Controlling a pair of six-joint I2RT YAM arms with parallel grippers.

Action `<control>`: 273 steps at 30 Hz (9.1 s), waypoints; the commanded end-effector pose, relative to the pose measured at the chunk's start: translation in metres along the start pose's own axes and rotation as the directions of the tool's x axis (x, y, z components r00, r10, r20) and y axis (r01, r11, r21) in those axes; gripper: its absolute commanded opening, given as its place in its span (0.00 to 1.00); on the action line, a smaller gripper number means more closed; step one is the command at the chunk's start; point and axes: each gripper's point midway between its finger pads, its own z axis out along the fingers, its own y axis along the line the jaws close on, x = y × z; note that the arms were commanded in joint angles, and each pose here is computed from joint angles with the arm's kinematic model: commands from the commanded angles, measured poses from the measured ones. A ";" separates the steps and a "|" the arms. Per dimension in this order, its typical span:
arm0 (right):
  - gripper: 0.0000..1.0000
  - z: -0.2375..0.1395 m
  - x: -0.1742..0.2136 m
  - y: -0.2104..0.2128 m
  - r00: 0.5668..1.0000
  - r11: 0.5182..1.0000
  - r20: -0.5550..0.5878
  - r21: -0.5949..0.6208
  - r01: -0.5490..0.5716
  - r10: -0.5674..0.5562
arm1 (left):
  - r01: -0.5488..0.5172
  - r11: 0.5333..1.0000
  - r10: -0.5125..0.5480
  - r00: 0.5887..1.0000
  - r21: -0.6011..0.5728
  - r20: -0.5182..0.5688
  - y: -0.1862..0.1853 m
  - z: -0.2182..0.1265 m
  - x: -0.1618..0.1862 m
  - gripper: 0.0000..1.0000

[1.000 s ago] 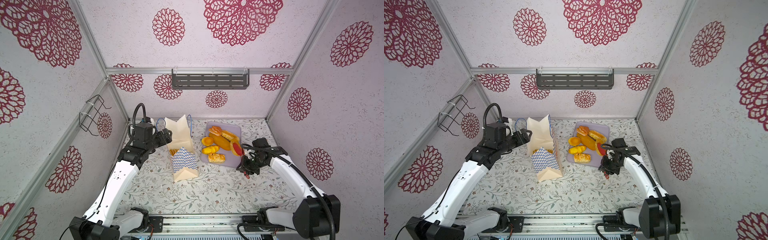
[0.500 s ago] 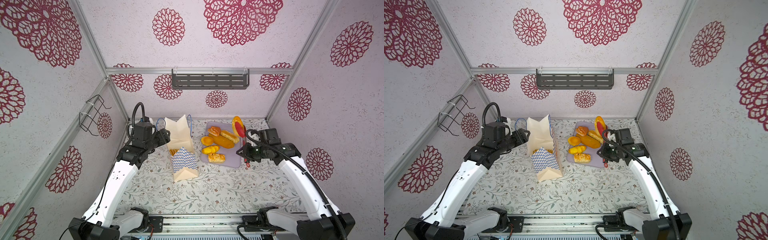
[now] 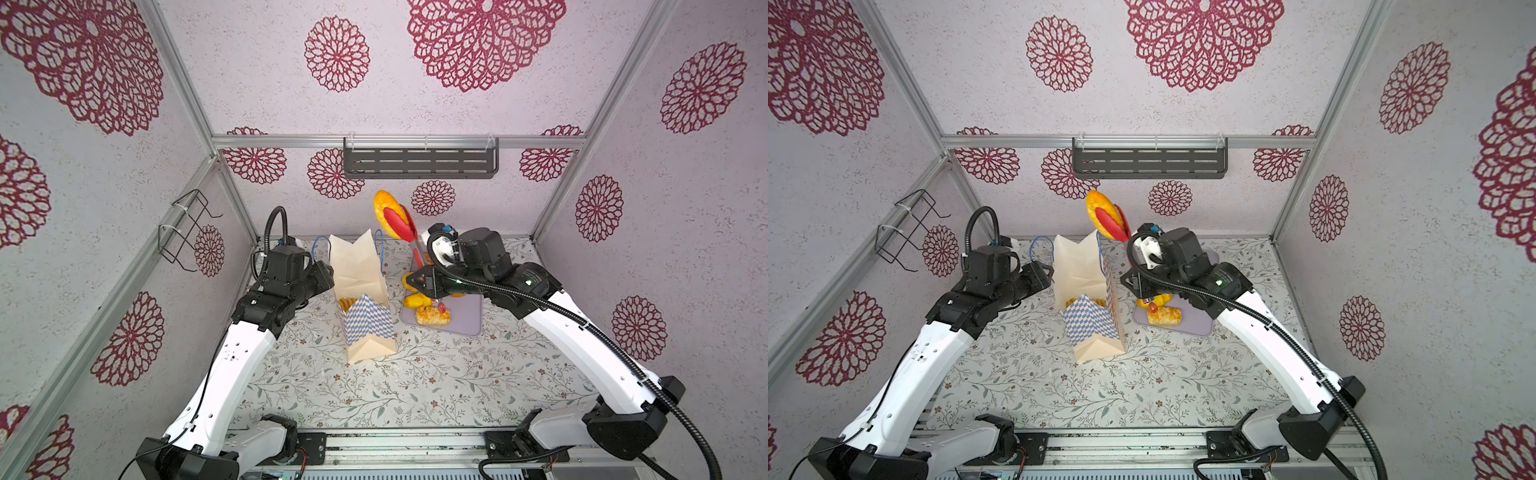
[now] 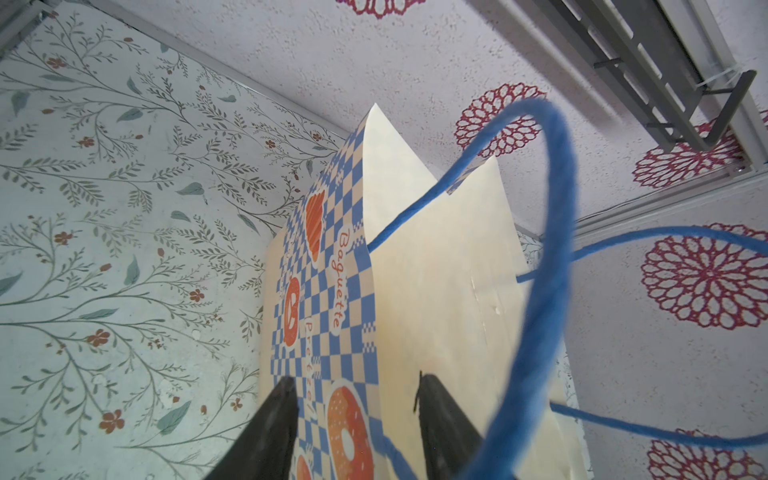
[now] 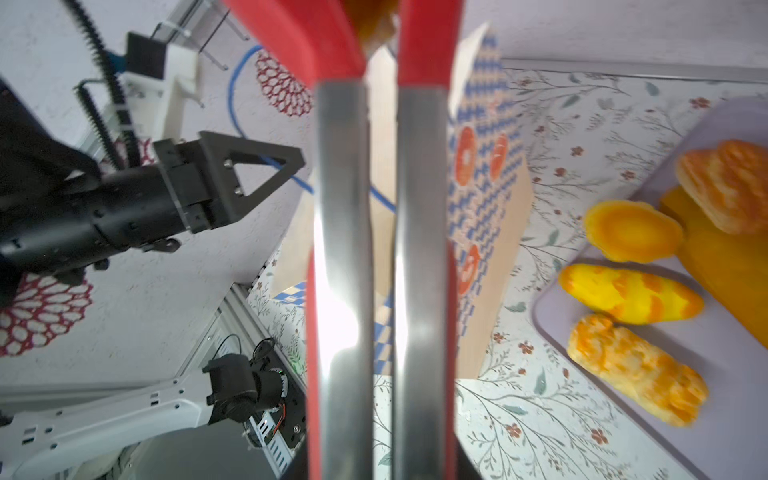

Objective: Place the fake bread into the paper bag
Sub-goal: 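Lift the bun in the tongs and carry it over the bag, then open the tongs with the right gripper to drop the bun in, then move the tongs back over the tray with the right gripper, then lower the tongs toward the long yellow loaf on the tray, then close the tongs on the long yellow loaf with the right gripper, then lift the loaf in the tongs and carry it over the bag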

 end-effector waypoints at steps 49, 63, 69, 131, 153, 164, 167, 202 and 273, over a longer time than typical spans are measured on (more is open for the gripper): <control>0.54 0.046 0.072 -0.017 0.946 0.976 -0.284 0.106 0.192 -0.155 | 0.021 0.998 -0.023 0.999 0.065 0.027 -0.017 -0.003 -0.014 0.20; 0.57 0.034 0.043 -0.001 0.968 0.976 -0.170 0.082 0.201 -0.185 | 0.021 0.998 -0.023 0.999 0.062 0.031 -0.016 -0.004 -0.014 0.20; 0.56 -0.010 0.003 0.007 0.976 0.969 0.018 0.124 0.213 -0.217 | 0.013 0.998 -0.015 0.999 0.055 0.036 -0.016 -0.004 -0.016 0.20; 0.62 0.014 0.158 -0.244 0.691 0.697 -0.113 0.205 -0.687 0.714 | -0.058 0.998 0.056 0.996 0.023 0.072 -0.015 -0.022 -0.019 0.85; 0.60 0.038 0.146 -0.266 0.655 0.668 -0.131 0.162 -0.726 0.744 | -0.047 0.999 0.046 0.997 0.022 0.061 -0.013 -0.015 -0.015 0.85; 0.56 0.051 0.141 -0.276 0.645 0.659 -0.137 0.143 -0.738 0.752 | -0.043 0.999 0.042 0.997 0.020 0.063 -0.013 -0.017 -0.015 0.85; 0.54 0.053 0.139 -0.278 0.646 0.660 -0.133 0.144 -0.738 0.752 | -0.042 0.999 0.040 0.997 0.021 0.064 -0.013 -0.018 -0.015 0.85; 0.23 -0.029 0.159 -0.243 0.724 0.693 -0.028 0.316 -0.648 0.690 | -0.062 0.998 0.060 0.996 0.025 0.059 -0.018 -0.014 -0.019 0.85; 0.16 -0.022 0.013 -0.023 0.912 0.808 -0.172 0.424 0.409 -0.371 | -0.048 0.997 0.054 0.995 -0.063 0.089 -0.003 -0.020 -0.027 0.19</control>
